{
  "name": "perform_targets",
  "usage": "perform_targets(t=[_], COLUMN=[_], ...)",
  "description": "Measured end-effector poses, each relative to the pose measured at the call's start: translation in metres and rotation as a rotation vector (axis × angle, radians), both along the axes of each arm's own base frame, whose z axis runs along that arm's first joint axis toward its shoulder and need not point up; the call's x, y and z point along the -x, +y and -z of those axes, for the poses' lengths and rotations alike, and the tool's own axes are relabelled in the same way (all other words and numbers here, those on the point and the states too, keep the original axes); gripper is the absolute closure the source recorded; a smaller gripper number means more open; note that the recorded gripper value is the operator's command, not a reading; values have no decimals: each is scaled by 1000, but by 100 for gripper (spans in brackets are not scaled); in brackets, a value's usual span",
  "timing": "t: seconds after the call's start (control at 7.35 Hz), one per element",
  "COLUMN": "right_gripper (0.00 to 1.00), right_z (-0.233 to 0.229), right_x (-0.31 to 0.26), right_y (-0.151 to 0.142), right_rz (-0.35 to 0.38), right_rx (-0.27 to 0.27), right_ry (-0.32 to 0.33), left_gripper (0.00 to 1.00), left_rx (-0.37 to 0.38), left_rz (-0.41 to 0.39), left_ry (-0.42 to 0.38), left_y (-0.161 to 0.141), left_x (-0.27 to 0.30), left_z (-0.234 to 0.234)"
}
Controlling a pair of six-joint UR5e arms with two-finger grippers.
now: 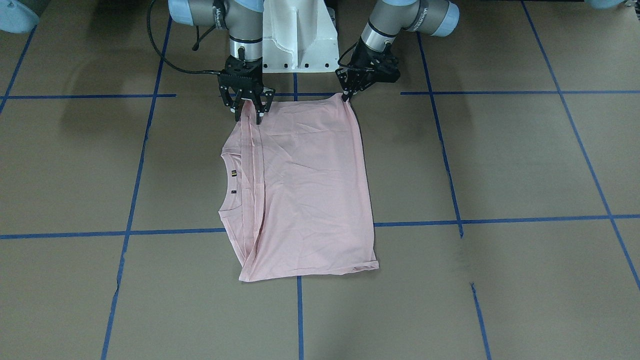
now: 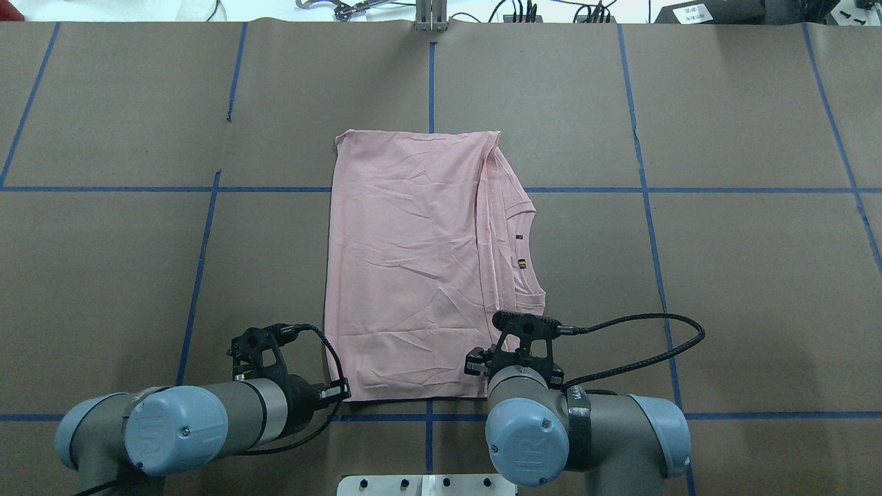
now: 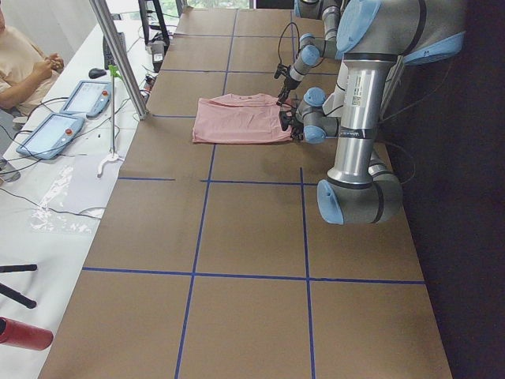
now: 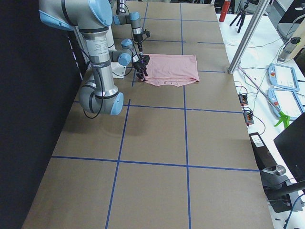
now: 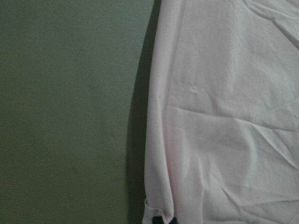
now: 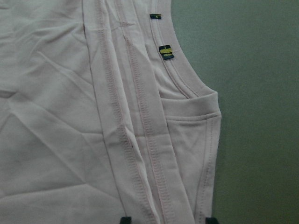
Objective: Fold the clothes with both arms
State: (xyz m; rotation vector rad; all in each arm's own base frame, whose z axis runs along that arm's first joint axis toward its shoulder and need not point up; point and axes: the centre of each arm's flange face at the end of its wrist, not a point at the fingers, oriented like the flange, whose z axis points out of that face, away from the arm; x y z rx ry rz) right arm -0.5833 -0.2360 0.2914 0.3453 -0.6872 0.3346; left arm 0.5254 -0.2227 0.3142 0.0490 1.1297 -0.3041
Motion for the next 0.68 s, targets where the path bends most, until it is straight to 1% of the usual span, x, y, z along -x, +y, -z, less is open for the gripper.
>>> perform_targets(t=[0.14,0.27,0.41,0.54,0.68], right_gripper=[45,55,83,100,100], right_z=[0,0,-1,0,1], right_x=[0,1,1,1,1], right_y=[1,2,2,2,2], right_rz=[0,0,0,0,-2], right_rx=[1,2,3,3,4], right_ry=[-1,0,3,4,2], left_gripper=[100,100,100,100,100], left_rx=[0,0,0,0,0], left_rz=[1,1,1,2,2], left_ry=[1,1,2,2,4], left_y=[0,-1,-1,-1,-1], left_x=[0,1,1,1,1], left_z=[0,0,1,1,2])
